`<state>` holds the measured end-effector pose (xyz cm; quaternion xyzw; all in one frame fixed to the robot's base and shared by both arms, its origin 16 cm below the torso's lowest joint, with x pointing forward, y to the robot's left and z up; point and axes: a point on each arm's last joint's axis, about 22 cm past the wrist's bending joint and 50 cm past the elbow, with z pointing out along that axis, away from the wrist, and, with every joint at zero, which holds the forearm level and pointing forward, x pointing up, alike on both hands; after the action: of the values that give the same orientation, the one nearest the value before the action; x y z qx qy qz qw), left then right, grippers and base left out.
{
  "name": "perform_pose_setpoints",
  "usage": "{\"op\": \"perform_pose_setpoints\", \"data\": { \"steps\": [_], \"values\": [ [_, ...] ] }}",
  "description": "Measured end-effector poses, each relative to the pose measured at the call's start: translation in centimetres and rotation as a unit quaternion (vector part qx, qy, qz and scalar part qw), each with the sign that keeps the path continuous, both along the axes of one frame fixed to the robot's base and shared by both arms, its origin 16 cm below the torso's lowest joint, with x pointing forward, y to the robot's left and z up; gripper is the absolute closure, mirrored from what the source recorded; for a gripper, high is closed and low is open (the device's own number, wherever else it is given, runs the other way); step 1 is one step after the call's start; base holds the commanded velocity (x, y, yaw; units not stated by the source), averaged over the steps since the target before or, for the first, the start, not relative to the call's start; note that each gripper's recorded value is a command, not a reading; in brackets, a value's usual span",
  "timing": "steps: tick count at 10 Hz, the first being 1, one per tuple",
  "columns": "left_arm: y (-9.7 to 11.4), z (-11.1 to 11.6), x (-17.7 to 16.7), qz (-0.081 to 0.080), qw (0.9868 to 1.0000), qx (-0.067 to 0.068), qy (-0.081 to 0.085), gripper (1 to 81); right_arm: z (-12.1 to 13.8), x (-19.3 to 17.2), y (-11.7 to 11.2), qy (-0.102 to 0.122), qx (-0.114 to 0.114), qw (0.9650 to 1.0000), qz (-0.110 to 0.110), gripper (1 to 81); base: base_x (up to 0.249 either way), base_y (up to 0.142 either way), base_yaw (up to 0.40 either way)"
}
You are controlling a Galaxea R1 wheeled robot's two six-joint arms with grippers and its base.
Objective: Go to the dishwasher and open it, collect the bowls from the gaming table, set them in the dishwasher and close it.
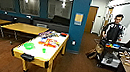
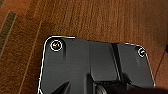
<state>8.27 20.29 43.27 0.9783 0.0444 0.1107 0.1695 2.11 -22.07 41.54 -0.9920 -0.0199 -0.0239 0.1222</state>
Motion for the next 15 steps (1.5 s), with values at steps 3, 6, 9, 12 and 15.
{"op": "perform_pose_setpoints", "data": {
  "steps": [3, 6, 9, 12, 15],
  "values": [
    [0.0, 0.0, 0.1, 0.000, 1.0000, 0.000, -0.001, 1.0, 0.0, 0.2, 0.0, -0.002, 0.000, 1.0000, 0.000, 1.0, 0.000, -0.070, 0.000],
    [0.0, 0.0, -0.2, 0.000, 1.0000, 0.000, 0.001, 1.0, 0.0, 0.2, 0.0, -0.002, 0.000, 1.0000, 0.000, 1.0, 0.000, 0.000, 0.000],
    [0.0, 0.0, -0.2, 0.000, 1.0000, 0.000, 0.001, 1.0, 0.0, 0.3, 0.0, -0.002, 0.000, 1.0000, 0.000, 1.0, 0.000, 0.000, 0.000],
    [0.0, 0.0, -0.2, 0.000, 1.0000, 0.000, 0.001, 1.0, 0.0, 0.3, 0.0, -0.002, 0.000, 1.0000, 0.000, 1.0, 0.000, 0.000, 0.000],
    [0.0, 0.0, -0.2, 0.000, 1.0000, 0.000, 0.002, 1.0, 0.0, 0.2, 0.0, -0.002, 0.000, 1.0000, 0.000, 1.0, 0.000, 0.024, 0.000]
  ]
}}
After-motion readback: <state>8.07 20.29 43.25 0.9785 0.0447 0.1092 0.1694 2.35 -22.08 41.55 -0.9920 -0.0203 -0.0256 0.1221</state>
